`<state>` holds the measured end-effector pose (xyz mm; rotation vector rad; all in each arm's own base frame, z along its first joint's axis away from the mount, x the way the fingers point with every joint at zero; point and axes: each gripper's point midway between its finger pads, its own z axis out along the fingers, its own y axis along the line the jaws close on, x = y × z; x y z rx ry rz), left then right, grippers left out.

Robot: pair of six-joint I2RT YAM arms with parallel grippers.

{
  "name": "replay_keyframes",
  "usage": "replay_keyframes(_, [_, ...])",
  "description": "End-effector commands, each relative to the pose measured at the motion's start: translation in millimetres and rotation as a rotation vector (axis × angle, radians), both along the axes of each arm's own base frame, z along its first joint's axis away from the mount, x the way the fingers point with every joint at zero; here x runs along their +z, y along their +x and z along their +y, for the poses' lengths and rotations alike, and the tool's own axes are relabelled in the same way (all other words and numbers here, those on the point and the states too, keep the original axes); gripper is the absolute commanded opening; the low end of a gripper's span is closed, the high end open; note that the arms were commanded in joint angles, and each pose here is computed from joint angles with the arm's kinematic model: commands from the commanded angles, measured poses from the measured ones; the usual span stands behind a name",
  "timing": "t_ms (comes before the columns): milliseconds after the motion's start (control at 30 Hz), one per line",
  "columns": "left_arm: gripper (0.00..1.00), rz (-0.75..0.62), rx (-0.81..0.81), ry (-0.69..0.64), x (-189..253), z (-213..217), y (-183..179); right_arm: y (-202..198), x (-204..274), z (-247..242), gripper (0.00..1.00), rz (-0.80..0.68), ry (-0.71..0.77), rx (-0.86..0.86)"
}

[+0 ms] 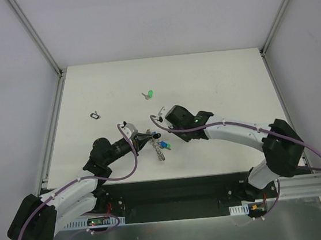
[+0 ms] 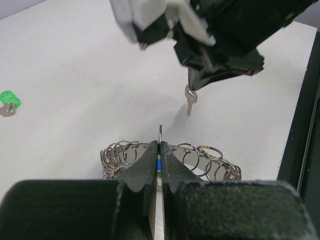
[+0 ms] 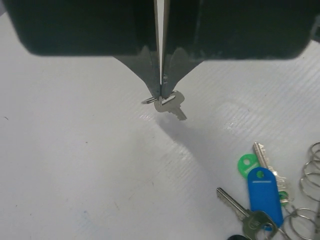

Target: Put the keys on the keyring

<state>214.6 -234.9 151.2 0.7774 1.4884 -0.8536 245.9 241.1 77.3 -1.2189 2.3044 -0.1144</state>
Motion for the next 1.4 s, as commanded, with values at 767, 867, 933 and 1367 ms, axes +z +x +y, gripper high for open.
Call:
replay_keyframes(767, [0.00, -0.063, -0.446, 0.044, 82, -48, -29, -52, 182, 26, 0.01, -0.110, 1.011, 0.555])
replay_keyframes(867, [0.00, -0.088, -0.488, 0.074, 89, -47, -35, -56, 191, 29, 0.01, -0.096, 1.035, 0.616])
replay_keyframes(933, [0.00, -0.071, -0.498, 0.116, 90, -44, -37, -59, 198, 33, 0.01, -0.072, 1.053, 0.664])
replay_keyframes(1367, [0.00, -0.227, -0.646, 0.175, 95, -40, -56, -61, 213, 48, 0.01, -0.058, 1.066, 0.783])
